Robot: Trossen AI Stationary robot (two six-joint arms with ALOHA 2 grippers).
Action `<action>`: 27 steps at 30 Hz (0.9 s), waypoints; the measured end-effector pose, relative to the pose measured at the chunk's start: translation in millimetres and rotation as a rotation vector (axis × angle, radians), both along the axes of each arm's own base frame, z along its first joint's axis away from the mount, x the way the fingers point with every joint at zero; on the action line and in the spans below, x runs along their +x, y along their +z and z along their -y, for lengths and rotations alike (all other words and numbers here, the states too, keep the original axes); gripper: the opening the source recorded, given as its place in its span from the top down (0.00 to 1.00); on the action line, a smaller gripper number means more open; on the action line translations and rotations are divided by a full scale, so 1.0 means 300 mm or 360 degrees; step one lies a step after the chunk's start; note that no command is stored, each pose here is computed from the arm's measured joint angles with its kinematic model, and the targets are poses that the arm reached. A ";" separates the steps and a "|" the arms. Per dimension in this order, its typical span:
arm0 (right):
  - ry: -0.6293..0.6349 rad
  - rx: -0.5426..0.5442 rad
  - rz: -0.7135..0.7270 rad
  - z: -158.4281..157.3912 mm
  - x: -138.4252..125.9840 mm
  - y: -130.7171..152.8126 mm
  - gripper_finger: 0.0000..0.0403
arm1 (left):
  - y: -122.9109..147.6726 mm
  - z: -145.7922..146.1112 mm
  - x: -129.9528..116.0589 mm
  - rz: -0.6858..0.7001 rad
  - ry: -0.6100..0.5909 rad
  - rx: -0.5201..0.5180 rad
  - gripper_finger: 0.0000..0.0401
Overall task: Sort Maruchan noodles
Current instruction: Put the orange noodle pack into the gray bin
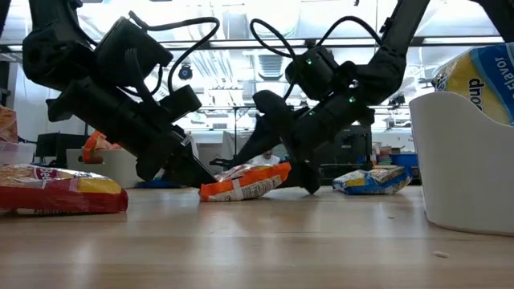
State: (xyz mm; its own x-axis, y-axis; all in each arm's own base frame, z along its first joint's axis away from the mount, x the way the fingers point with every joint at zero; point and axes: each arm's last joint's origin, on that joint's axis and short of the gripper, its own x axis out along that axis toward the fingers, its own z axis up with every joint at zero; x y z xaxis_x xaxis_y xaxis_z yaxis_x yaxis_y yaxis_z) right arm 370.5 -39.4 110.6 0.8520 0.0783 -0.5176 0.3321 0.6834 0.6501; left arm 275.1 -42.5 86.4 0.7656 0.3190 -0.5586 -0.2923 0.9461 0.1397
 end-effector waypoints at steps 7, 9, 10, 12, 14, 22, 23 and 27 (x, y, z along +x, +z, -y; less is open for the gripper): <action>0.0064 -0.0012 0.0037 -0.002 0.004 0.002 0.36 | 0.003 0.000 0.002 0.0024 0.0004 -0.0001 0.77; 0.0065 -0.0012 0.0038 -0.002 0.004 0.002 0.42 | 0.003 0.000 0.003 0.0031 0.0004 -0.0003 0.77; 0.0066 -0.0013 0.0038 -0.002 0.004 0.002 0.46 | 0.004 0.000 0.003 0.0033 0.0004 -0.0003 0.77; 0.0069 -0.0017 0.0037 -0.002 0.004 0.001 0.52 | 0.004 0.000 0.004 0.0037 0.0005 -0.0004 0.77; 0.0077 -0.0028 0.0039 -0.002 0.004 0.001 0.59 | 0.005 0.000 0.004 0.0044 0.0005 -0.0005 0.77; 0.0122 -0.0091 0.0049 0.000 0.003 0.007 0.83 | 0.024 0.001 0.002 0.0079 -0.0021 0.0013 0.77; 0.0132 -0.0108 0.0050 0.001 0.002 0.011 0.85 | 0.034 0.001 -0.001 0.0090 -0.0030 0.0018 0.77; 0.0213 -0.0201 0.0095 0.002 -0.010 0.041 0.90 | 0.095 -0.005 -0.028 0.0183 -0.0063 0.0051 0.77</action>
